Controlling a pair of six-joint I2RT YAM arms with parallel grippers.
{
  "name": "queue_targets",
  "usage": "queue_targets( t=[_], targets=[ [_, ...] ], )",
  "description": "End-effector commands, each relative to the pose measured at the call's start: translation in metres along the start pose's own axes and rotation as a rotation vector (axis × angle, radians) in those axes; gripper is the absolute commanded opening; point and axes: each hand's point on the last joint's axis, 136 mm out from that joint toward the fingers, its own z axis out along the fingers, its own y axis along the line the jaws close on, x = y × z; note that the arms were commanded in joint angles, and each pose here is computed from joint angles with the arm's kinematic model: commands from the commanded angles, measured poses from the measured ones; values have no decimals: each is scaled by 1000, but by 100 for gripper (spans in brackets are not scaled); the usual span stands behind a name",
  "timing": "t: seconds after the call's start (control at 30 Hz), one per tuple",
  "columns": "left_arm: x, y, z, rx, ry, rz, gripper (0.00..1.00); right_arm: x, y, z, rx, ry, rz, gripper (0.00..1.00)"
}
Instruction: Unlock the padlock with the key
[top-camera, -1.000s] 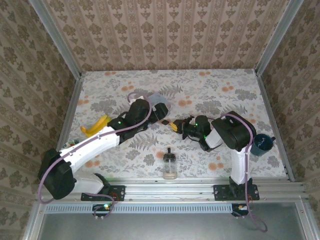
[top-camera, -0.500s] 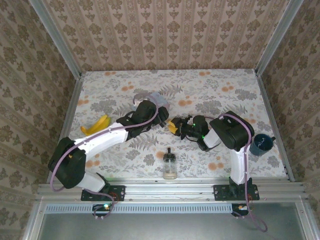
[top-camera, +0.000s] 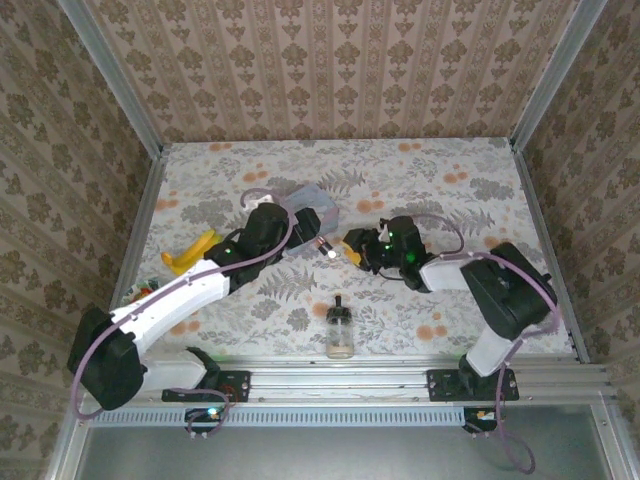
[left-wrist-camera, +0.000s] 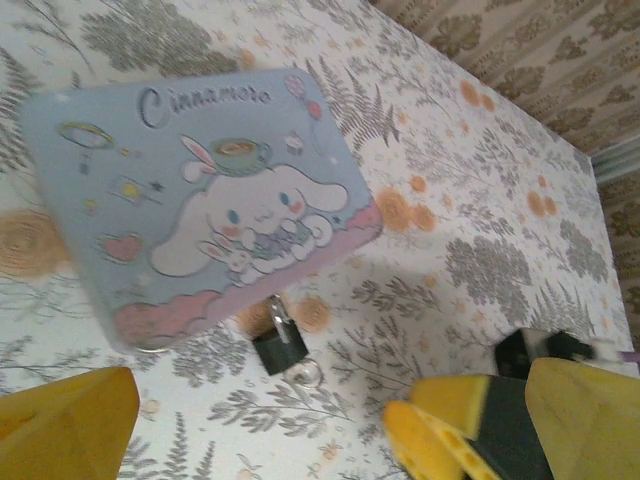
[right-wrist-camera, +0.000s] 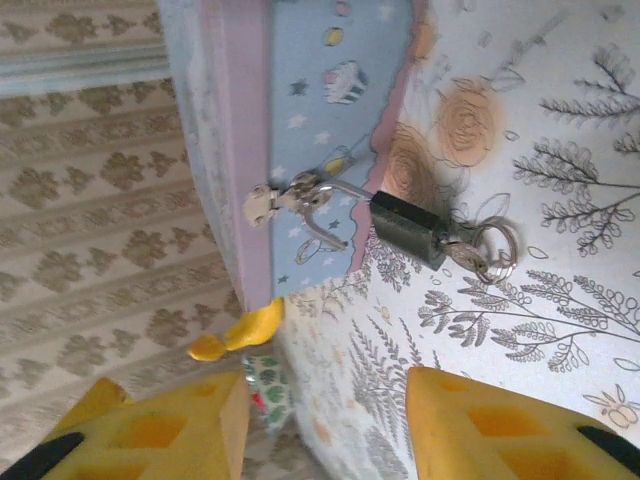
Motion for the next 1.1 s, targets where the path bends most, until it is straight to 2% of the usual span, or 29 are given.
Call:
queue_targets(
  t=[0.0, 0.2, 0.5, 0.77, 1.07],
  targets=[
    [-10, 26, -12, -80, -37, 54, 100, 3, -14, -25, 241, -22, -240, 51],
    [-29, 52, -22, -136, -65, 69, 100, 0, -2, -56, 395, -50, -498, 54],
    [-46, 68, -10, -188, -50, 145, 100, -7, 6, -55, 521, -15, -785, 56],
    [-48, 76, 15, -247, 27, 229, 100, -11, 17, -41, 527, 52, -902, 56],
    [-45, 82, 41, -249, 71, 219, 100, -11, 11, -17, 544, 128, -964, 57]
  ],
)
